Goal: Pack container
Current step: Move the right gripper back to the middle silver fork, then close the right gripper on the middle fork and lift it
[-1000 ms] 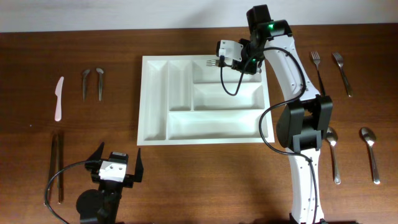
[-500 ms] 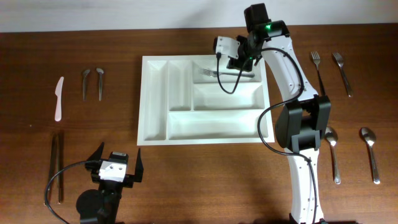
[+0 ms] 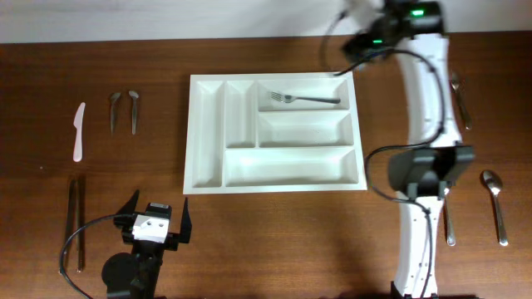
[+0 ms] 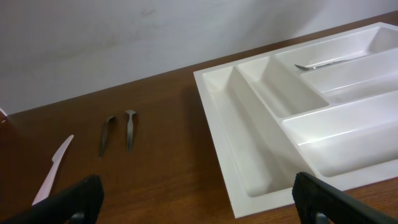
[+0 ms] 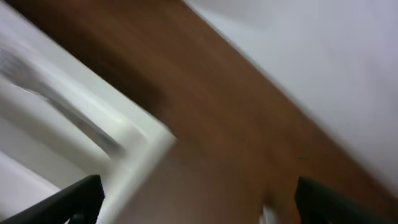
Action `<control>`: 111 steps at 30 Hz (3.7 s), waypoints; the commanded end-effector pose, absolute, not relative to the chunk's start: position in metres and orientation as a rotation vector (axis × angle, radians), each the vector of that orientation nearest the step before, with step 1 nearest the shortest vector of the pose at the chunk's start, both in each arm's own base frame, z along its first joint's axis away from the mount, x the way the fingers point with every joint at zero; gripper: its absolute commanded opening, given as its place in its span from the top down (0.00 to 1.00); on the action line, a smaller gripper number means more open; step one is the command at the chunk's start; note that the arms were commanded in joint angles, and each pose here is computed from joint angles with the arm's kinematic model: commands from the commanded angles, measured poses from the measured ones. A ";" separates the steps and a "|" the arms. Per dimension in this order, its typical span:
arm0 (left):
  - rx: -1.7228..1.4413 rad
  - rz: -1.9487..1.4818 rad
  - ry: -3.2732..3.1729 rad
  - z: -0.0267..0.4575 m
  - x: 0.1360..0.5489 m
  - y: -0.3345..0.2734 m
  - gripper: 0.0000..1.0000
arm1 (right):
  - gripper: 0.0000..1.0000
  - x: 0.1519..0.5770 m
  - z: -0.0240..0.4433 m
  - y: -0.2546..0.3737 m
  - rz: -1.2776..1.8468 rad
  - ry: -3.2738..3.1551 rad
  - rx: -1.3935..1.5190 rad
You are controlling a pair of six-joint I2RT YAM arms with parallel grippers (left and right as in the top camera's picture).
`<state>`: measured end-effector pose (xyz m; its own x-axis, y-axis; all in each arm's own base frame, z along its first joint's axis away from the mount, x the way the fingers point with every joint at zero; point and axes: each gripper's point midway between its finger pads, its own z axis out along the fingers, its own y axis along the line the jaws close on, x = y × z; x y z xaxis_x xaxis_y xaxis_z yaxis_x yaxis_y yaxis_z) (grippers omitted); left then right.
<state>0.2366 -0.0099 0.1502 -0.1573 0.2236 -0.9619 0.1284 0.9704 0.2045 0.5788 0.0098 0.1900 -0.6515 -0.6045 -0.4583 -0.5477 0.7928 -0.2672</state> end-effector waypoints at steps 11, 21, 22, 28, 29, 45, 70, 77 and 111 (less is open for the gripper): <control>0.262 0.085 1.738 0.148 0.237 -0.010 0.01 | 0.01 0.562 0.150 -0.160 -0.063 2.622 -0.157; 0.262 0.085 1.738 0.148 0.237 -0.010 0.01 | 0.01 0.579 0.095 -0.158 -0.036 2.655 -0.187; 0.262 0.085 1.738 0.148 0.237 -0.010 0.01 | 0.01 0.579 0.085 -0.158 -0.029 2.670 -0.186; 0.262 0.085 1.738 0.148 0.237 -0.010 0.01 | 0.01 0.578 0.049 -0.157 -0.012 2.719 -0.235; 0.262 0.085 1.738 0.148 0.237 -0.010 0.01 | 0.01 0.578 0.048 -0.157 -0.012 2.721 -0.243; 0.262 0.085 1.738 0.148 0.237 -0.010 0.01 | 0.01 0.566 -0.005 -0.155 0.001 2.802 -0.410; 0.262 0.085 1.738 0.148 0.237 -0.010 0.01 | 0.47 0.550 -0.027 -0.162 -0.040 2.894 -0.417; 0.262 0.085 1.738 0.148 0.237 -0.010 0.01 | 0.59 0.550 -0.027 -0.163 -0.047 2.892 -0.417; 0.262 0.085 1.738 0.148 0.237 -0.010 0.01 | 0.96 0.560 -0.014 -0.162 -0.076 2.854 -0.425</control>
